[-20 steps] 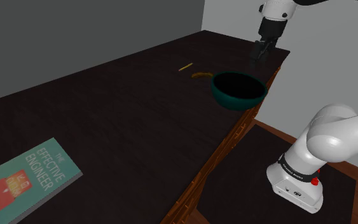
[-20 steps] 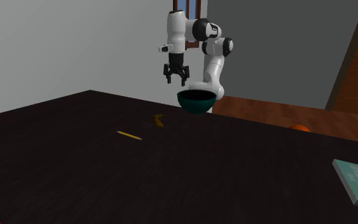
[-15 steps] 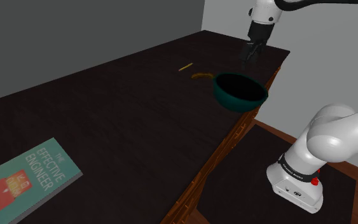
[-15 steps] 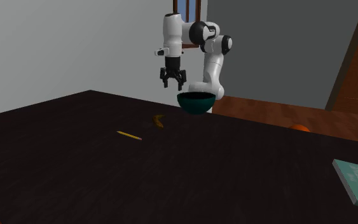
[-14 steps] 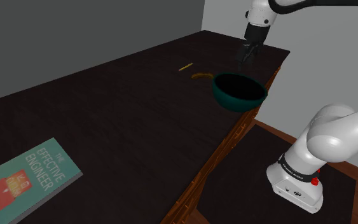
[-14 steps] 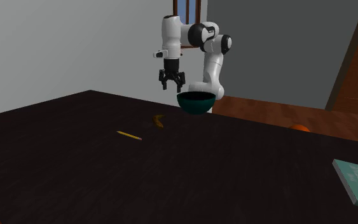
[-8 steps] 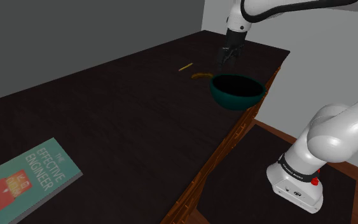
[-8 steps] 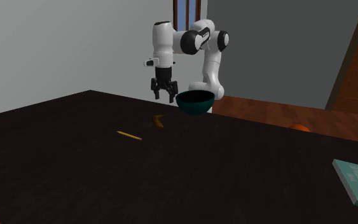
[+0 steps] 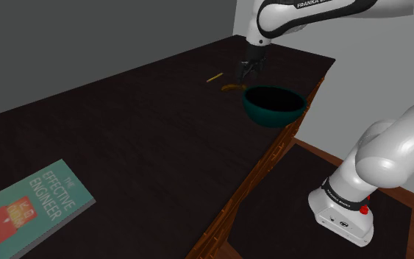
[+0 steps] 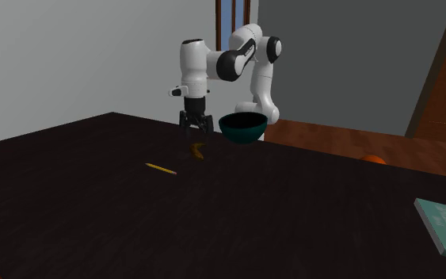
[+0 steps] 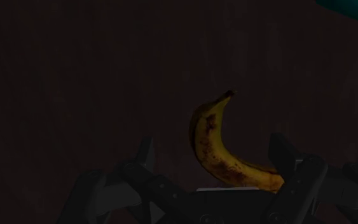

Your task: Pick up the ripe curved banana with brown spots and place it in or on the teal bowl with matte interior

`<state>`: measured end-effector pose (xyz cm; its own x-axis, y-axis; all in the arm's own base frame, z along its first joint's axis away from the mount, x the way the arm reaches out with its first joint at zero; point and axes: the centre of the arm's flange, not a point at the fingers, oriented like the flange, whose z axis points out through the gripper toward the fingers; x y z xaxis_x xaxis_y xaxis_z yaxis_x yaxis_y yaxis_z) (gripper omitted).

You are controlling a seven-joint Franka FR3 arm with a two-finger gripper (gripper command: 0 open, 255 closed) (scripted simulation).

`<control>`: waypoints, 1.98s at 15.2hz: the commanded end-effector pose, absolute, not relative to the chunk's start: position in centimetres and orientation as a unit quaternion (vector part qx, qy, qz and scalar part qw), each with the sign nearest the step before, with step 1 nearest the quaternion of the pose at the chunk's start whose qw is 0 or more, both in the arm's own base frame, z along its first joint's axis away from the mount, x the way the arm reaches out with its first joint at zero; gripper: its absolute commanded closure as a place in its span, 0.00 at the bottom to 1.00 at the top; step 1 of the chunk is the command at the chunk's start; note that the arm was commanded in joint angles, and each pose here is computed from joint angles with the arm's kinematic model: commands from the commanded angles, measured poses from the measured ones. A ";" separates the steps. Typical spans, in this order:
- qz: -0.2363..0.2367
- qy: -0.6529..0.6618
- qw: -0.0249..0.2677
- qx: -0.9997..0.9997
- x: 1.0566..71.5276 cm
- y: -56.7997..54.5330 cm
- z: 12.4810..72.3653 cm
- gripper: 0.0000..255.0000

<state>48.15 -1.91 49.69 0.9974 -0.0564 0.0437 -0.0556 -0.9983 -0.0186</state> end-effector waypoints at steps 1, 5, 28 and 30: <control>-0.022 0.028 0.009 -0.999 48.4 -1.9 48.7 0.00; -0.022 0.028 0.009 -0.999 48.4 -1.9 46.8 0.00; -0.022 0.028 0.009 -0.999 48.4 -1.9 50.0 1.00; -0.022 0.028 0.009 -0.999 48.4 -1.9 51.0 1.00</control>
<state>48.62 -1.79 50.44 0.9974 -0.0567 0.0448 -0.0559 -0.9983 -0.0188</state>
